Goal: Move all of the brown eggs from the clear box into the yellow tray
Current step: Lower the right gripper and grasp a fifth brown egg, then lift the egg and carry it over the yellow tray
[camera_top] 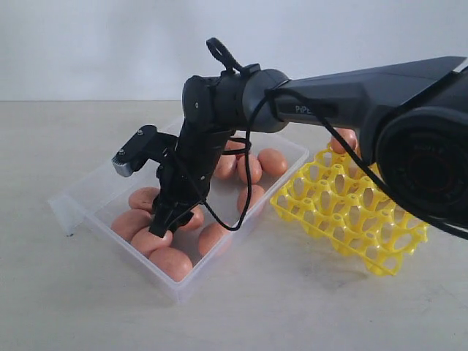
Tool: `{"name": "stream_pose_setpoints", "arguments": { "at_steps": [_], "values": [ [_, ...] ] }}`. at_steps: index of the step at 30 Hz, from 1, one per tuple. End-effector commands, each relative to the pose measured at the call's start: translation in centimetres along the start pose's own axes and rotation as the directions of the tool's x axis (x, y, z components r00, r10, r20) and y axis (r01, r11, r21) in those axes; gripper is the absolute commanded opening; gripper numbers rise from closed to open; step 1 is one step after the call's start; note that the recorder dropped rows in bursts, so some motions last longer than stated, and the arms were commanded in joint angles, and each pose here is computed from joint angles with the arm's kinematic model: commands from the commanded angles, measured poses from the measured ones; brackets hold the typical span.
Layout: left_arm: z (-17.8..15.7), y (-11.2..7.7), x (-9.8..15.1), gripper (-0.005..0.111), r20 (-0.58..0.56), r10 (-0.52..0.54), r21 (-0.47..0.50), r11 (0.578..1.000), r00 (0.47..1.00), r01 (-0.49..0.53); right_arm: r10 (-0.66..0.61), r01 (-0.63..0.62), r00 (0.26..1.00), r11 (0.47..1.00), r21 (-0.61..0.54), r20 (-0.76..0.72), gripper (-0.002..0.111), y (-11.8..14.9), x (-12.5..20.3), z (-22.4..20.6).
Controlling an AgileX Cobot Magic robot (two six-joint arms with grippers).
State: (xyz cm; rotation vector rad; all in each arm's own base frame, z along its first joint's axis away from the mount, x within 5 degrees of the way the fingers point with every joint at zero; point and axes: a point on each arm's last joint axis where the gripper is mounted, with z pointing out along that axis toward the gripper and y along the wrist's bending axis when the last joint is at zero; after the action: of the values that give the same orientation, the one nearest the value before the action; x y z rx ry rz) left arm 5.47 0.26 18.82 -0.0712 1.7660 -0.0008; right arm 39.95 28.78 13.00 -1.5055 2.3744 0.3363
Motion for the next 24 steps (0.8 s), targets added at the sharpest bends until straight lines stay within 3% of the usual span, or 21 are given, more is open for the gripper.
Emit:
{"name": "stream_pose_setpoints", "arguments": {
  "at_steps": [1,2,7,24],
  "values": [
    [0.0,0.0,0.0,0.004,0.005,0.000,0.003,1.000,1.000,0.000,0.003,-0.003,1.000,1.000,0.011,0.006,0.008,-0.3,-0.1,-0.2],
    [0.0,0.0,0.0,0.004,0.005,0.000,0.003,1.000,1.000,0.000,0.007,-0.008,1.000,1.000,0.012,0.007,0.000,-0.2,-0.1,-0.3],
    [0.0,0.0,0.0,0.004,0.005,0.000,0.003,1.000,1.000,0.000,0.008,-0.009,1.000,1.000,0.022,0.020,0.000,-0.2,-0.4,-1.1],
    [0.0,0.0,0.0,0.004,0.007,0.000,0.003,1.000,1.000,0.000,0.238,-0.267,0.937,0.960,0.083,0.255,0.000,1.2,-2.6,-11.9]
  ]
}}
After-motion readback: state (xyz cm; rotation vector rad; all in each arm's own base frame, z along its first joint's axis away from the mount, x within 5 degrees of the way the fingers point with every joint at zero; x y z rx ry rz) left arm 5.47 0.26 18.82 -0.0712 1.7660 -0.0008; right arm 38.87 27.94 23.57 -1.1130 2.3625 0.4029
